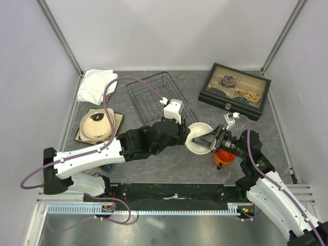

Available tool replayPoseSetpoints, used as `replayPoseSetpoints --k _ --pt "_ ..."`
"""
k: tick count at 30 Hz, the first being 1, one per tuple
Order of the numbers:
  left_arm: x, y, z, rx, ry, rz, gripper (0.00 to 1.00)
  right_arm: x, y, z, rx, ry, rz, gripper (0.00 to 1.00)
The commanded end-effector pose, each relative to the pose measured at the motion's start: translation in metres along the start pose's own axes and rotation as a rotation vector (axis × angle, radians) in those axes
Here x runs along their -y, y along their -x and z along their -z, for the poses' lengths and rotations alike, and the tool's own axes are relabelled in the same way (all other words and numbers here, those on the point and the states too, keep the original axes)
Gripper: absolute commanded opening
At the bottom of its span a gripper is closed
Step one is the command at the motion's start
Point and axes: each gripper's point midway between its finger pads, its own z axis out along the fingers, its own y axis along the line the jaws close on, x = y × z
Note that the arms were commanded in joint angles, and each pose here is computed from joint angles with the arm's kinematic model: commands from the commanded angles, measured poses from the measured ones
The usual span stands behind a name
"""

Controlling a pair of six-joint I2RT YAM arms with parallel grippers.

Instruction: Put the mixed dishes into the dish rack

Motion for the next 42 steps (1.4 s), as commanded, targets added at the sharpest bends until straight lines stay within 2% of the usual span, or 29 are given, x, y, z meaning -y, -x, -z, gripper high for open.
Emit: replayPoseSetpoints --k 1,6,7,8,11,12,13,16,23,25,30,33,35,40,42 --pt "-0.014 -0.001 -0.001 0.016 0.055 0.005 0.31 -0.031 0.007 0.005 0.031 0.106 0.053 0.31" --pt "-0.017 -0.007 -0.002 0.004 0.063 0.001 0.28 -0.033 0.009 0.005 0.039 0.11 0.061 0.49" --pt "-0.019 -0.009 -0.003 0.0 0.068 -0.001 0.28 -0.034 0.009 0.006 0.042 0.112 0.064 0.6" --pt "-0.019 -0.01 -0.003 -0.001 0.069 0.002 0.26 -0.034 0.01 0.006 0.045 0.112 0.065 0.63" --pt "-0.023 -0.017 -0.004 -0.012 0.077 0.0 0.24 -0.037 0.011 0.007 0.051 0.119 0.072 0.71" --pt "-0.023 -0.018 -0.005 -0.015 0.079 -0.001 0.23 -0.039 0.012 0.007 0.056 0.121 0.075 0.78" --pt "-0.025 -0.021 -0.006 -0.02 0.083 -0.002 0.23 -0.04 0.011 0.008 0.055 0.124 0.076 0.81" --pt "-0.026 -0.024 -0.006 -0.026 0.086 0.003 0.22 -0.04 0.012 0.008 0.06 0.124 0.075 0.85" --pt "-0.025 -0.024 -0.008 -0.024 0.088 0.002 0.21 -0.04 0.01 0.008 0.049 0.126 0.071 0.83" --pt "-0.025 -0.024 -0.008 -0.025 0.087 0.0 0.21 -0.04 0.01 0.008 0.046 0.128 0.069 0.79" --pt "-0.024 -0.024 -0.009 -0.023 0.085 -0.001 0.21 -0.039 0.01 0.008 0.045 0.128 0.069 0.59" --pt "-0.024 -0.023 -0.01 -0.024 0.087 -0.002 0.26 -0.039 0.009 0.007 0.045 0.129 0.067 0.49" --pt "-0.025 -0.024 -0.01 -0.026 0.089 -0.003 0.35 -0.039 0.01 0.007 0.049 0.131 0.069 0.44" --pt "-0.026 -0.024 -0.009 -0.023 0.091 -0.001 0.52 -0.037 0.01 0.007 0.053 0.128 0.066 0.42" --pt "-0.027 -0.023 -0.008 -0.018 0.093 0.002 0.53 -0.036 0.01 0.007 0.057 0.125 0.063 0.42"
